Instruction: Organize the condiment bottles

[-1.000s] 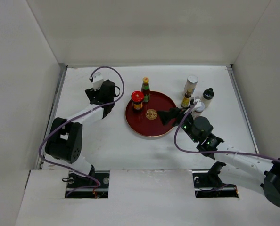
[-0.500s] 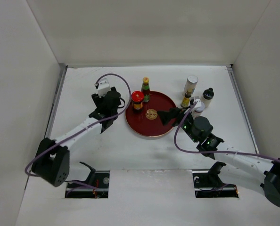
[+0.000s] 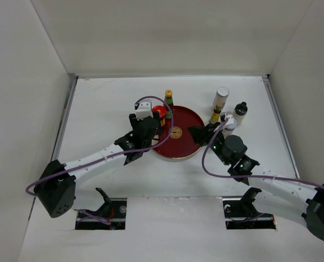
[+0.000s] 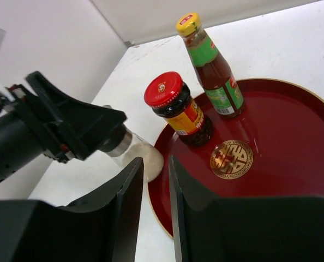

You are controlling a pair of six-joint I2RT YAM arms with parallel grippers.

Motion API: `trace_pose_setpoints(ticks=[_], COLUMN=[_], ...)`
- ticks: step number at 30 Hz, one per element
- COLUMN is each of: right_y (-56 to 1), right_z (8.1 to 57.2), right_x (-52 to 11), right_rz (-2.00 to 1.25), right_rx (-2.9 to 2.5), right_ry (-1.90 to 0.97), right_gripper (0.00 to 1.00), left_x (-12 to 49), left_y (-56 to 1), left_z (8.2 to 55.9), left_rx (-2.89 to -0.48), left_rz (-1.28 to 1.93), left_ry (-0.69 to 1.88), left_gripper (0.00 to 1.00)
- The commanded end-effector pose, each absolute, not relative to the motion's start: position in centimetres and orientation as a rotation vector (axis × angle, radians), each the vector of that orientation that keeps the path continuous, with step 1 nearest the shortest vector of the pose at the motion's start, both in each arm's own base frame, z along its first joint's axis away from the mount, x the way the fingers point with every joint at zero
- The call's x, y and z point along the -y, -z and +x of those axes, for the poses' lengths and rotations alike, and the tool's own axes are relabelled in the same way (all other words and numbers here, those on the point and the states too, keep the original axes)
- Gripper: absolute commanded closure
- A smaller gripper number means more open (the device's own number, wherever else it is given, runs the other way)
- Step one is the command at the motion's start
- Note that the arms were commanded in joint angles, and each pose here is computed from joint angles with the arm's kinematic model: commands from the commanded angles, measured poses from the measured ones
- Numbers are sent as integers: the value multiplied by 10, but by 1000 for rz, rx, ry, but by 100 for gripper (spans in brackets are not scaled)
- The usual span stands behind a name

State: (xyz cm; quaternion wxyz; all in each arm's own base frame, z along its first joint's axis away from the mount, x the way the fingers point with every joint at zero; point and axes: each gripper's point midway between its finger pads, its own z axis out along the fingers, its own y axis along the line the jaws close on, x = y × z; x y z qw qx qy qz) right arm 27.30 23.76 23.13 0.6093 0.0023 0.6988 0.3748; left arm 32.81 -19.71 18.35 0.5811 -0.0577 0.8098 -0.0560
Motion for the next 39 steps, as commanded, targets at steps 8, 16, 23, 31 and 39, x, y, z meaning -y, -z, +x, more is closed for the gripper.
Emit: trace_pose_setpoints(ticks=[8,16,23,31,39], right_y=[-248,-235,-226,-197,-161], right_z=[279,291,299,291,290], right_x=[-229,-217,-179,-96,-91], right_rz=[55,93,174,327,292], right_rx=[-1543,-1571,-1665,-1844,-2025], right_ry=[-848,-751,-512,-4,28], right_gripper=[38,17,13,9,2], left_x=[235,232,230,190,96], left_y=[-197,-164,-172,-232,-205], left_z=[360,354,342,300,275], left_rx=[-1797,-1834,-1797,-1542,-1386], left_rz=[-147,-123,-128,-281,-578], left_ry=[275,245,289,497,384], left_gripper=[65,43,13,0,0])
